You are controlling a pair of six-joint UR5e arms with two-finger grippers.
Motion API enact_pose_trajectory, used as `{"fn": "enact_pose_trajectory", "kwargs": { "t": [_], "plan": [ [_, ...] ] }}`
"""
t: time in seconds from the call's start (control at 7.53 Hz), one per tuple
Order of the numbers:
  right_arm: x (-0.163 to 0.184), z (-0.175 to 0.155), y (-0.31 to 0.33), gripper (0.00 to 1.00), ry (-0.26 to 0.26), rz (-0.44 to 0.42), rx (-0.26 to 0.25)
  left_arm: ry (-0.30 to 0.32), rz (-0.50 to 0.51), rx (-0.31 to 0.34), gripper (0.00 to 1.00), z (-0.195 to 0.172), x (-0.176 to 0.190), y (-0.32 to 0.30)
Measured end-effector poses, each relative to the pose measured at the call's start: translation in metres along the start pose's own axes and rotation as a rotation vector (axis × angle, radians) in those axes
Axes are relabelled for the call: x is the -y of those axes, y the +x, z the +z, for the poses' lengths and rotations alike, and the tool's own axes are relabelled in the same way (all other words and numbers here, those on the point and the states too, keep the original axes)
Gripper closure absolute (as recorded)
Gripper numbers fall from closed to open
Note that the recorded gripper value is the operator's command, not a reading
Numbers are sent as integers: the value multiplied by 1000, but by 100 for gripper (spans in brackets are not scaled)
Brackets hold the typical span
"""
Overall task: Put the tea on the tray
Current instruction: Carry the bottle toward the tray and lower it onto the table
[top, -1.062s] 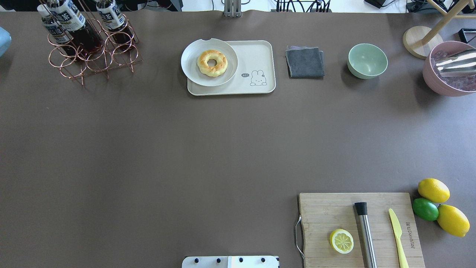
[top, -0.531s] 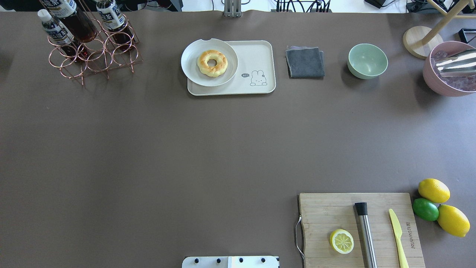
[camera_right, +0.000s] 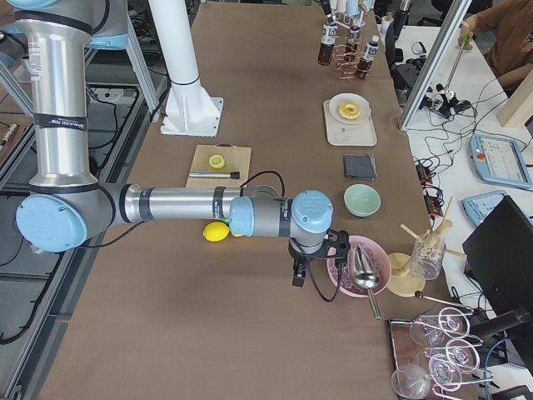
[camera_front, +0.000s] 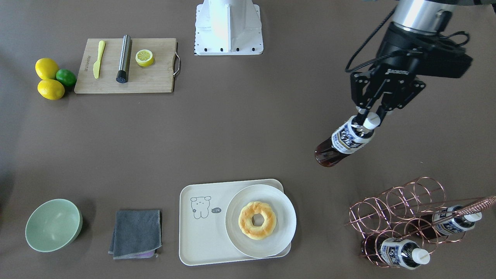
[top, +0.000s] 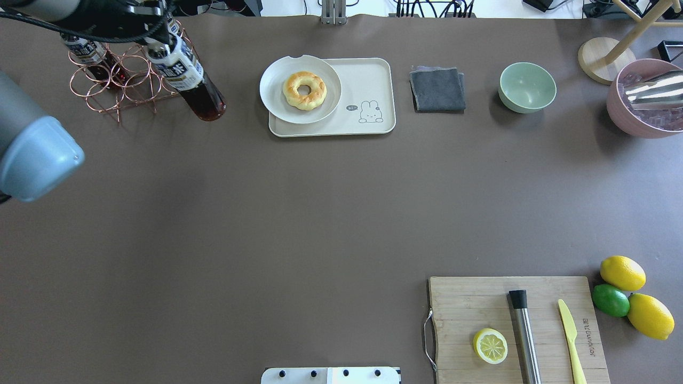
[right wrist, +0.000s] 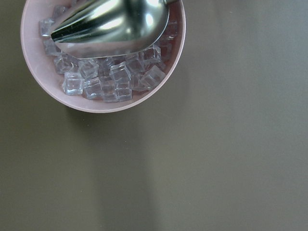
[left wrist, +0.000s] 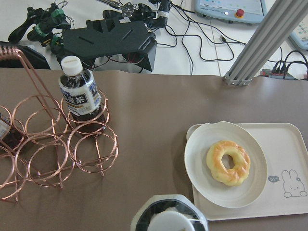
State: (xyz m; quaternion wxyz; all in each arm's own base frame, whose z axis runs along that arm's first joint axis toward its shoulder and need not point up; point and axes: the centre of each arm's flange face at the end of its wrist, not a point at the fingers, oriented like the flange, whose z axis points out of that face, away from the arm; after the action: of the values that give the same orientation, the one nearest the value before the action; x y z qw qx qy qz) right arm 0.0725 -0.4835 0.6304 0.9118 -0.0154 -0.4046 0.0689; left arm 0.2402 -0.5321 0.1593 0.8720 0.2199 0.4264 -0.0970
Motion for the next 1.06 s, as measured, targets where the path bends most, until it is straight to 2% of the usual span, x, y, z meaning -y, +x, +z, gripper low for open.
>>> {"fn": "enact_pose_trajectory", "kwargs": {
  "t": [0.53,1.06],
  "plan": [
    [0,0,1,0,0,1,-2,32,-6,37,100,18,-99,167],
    [-2,1,3,0,-3,4,-3,49,58,82,100,36,-168,254]
  ]
}}
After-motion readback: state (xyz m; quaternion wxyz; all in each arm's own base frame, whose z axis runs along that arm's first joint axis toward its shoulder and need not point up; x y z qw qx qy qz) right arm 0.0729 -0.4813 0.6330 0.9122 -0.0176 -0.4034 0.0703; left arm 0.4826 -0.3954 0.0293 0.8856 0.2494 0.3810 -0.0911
